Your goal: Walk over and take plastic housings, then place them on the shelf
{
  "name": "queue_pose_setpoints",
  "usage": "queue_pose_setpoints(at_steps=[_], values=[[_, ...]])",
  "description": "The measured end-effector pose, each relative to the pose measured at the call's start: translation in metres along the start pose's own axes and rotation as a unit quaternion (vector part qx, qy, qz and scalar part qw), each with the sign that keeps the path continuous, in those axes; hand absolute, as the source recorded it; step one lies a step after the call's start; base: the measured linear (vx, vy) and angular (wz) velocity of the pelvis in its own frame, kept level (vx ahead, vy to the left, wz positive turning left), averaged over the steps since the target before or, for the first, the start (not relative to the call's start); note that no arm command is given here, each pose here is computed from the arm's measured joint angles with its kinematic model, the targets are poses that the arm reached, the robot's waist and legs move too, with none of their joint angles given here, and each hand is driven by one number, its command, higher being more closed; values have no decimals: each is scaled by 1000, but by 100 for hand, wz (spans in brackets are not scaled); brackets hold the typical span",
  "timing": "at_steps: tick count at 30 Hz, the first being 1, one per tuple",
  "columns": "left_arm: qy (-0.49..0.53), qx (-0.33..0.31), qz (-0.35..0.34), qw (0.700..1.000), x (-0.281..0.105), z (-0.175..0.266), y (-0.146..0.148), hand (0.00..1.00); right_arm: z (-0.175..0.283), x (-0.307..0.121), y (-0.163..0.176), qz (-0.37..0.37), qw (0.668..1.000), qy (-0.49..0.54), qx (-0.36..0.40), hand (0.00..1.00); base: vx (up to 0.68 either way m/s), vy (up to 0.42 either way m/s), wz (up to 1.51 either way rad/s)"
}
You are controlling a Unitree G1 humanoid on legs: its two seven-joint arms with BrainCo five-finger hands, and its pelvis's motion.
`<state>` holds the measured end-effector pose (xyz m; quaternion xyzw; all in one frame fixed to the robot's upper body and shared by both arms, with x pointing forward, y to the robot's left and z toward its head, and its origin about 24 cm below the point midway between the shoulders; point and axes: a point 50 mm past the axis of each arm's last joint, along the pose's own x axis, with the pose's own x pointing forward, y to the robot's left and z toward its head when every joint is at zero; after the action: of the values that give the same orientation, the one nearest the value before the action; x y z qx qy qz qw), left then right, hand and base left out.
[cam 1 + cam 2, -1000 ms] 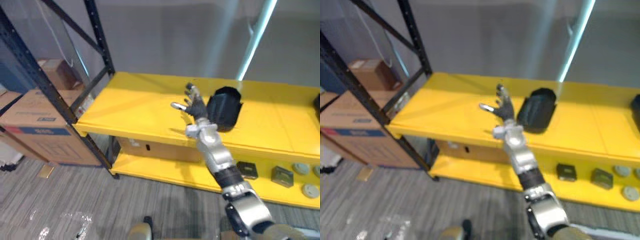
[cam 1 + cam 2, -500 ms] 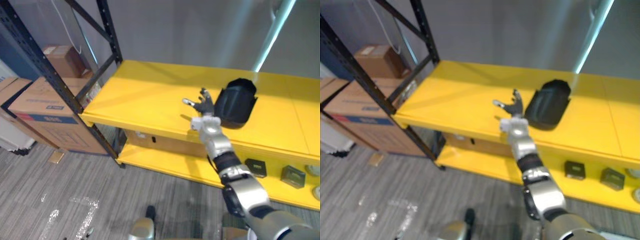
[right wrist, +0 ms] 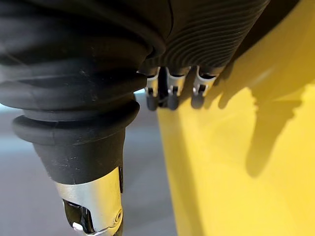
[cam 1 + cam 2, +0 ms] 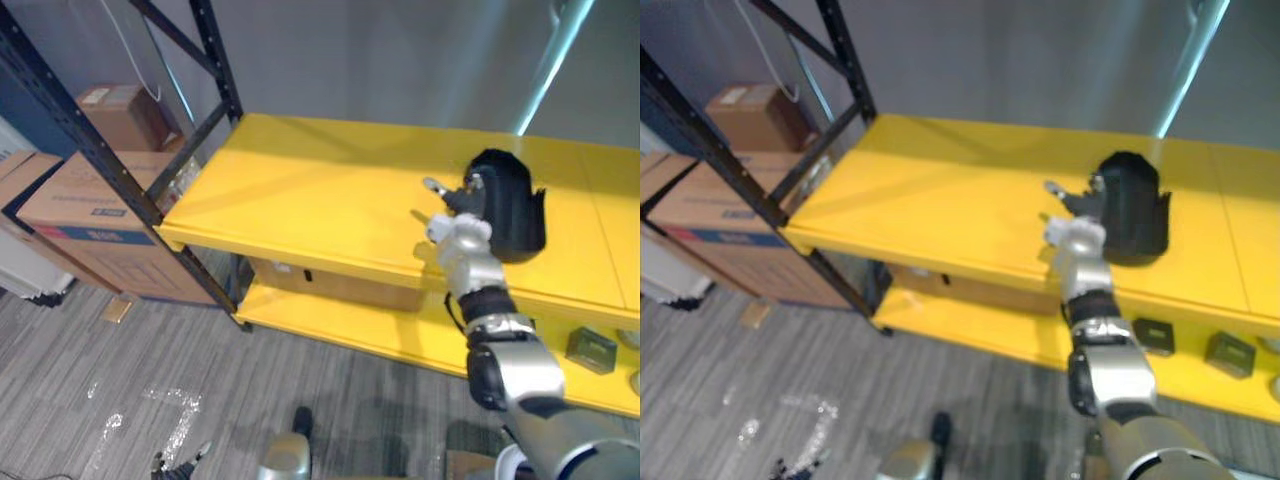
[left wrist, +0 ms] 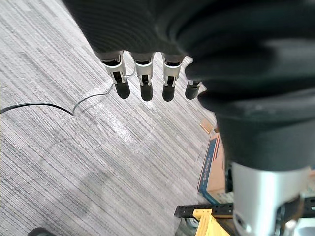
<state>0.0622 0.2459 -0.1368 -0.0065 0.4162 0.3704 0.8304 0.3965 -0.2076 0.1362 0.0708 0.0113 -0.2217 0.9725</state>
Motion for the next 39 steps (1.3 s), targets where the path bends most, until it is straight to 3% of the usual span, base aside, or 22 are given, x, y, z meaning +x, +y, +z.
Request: queue_pose_setpoints(at_steps=[5,13,18,24,30,33,37,39], values=[[11,0,-25,1000,0,-3,-3,0,-4,3,-12,-14,1000,11,7,0,3,-9,-1],[111,20,-158,981,-11,-34,-20,0,-6,4,-15,26,1000,2,16,0,6,1,-2],[131,-53,-208,968,-14,-35,-28,0,-10,3,-13,56,998,8,12,0,-1,-1,-1],[139,-59,-243,958,-18,-37,-34,0,-18,2,-13,83,996,16,5,0,-10,0,0],[139,-58,-243,958,-17,-37,-34,0,3,-1,-7,106,992,-70,9,0,0,0,0],[137,-53,-241,959,-17,-37,-33,0,47,-5,-14,109,978,-177,15,0,6,-3,-2],[133,-55,-227,963,-14,-36,-27,0,111,-31,-32,93,928,-354,-73,0,34,-14,-16],[132,-49,-217,966,-13,-36,-20,0,116,-44,-49,67,906,-395,-138,0,40,-31,-18]])
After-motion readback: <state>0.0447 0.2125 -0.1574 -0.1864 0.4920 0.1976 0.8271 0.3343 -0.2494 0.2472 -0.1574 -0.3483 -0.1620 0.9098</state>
